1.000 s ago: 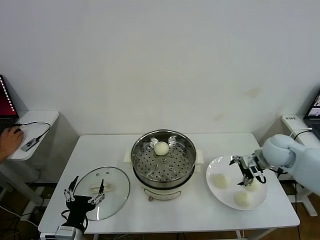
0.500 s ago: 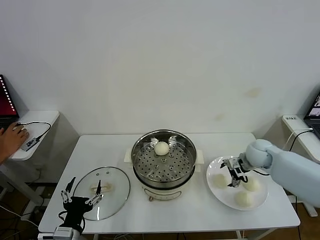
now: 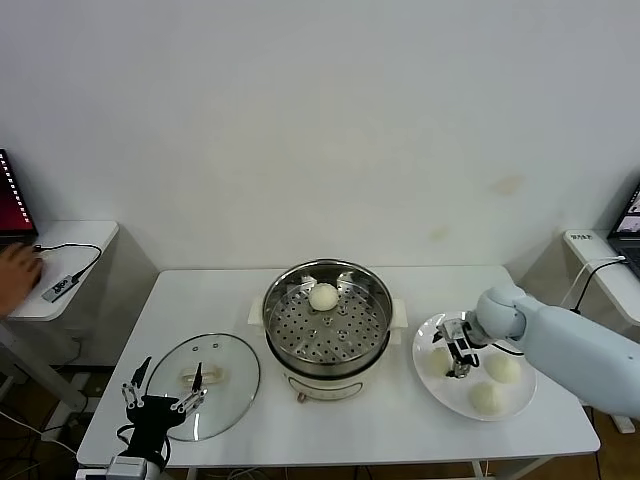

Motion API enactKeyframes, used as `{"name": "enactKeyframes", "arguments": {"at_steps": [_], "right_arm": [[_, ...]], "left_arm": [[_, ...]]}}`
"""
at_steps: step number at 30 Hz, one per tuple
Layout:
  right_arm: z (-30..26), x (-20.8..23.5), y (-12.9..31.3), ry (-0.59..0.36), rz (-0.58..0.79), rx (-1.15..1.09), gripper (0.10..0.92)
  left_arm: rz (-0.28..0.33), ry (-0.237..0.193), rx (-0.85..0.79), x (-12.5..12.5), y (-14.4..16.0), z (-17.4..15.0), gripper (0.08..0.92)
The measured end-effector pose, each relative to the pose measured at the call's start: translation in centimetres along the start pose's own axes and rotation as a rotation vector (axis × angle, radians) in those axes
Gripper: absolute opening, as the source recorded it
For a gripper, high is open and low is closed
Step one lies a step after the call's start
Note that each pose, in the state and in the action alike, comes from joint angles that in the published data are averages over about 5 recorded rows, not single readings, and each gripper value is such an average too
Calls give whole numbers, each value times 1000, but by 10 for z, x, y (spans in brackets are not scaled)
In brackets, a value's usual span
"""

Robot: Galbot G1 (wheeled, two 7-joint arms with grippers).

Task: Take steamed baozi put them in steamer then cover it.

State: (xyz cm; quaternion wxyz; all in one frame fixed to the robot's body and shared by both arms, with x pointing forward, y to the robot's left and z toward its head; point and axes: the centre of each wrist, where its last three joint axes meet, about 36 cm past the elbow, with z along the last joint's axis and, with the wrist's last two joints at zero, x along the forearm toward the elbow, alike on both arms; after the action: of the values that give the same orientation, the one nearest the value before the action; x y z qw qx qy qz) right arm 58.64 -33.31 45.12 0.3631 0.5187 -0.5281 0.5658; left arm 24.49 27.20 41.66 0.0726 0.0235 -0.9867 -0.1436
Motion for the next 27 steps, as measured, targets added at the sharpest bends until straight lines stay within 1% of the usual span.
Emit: {"name": "enactKeyframes", "arguments": {"at_steps": [4,8,12,20,27], "right_arm": [[3,3,-1,1,-5,-9,671],[5,3,-2,3,-10,-16,581],[7,5,-3,4,-13,-18,527],[10,19,-9,3,-22,-21,517],[13,62,-24,0,9,-31,526]], "left_arm": [[0,-1,1,0,-1,-1,823],[-1,-3,1,0,-1,-1,823],[-2,-6,1,0,-1,-2,823],[-2,-9,1,0,-1,-5,823],[0,-15,2,1,-1,-8,823]]}}
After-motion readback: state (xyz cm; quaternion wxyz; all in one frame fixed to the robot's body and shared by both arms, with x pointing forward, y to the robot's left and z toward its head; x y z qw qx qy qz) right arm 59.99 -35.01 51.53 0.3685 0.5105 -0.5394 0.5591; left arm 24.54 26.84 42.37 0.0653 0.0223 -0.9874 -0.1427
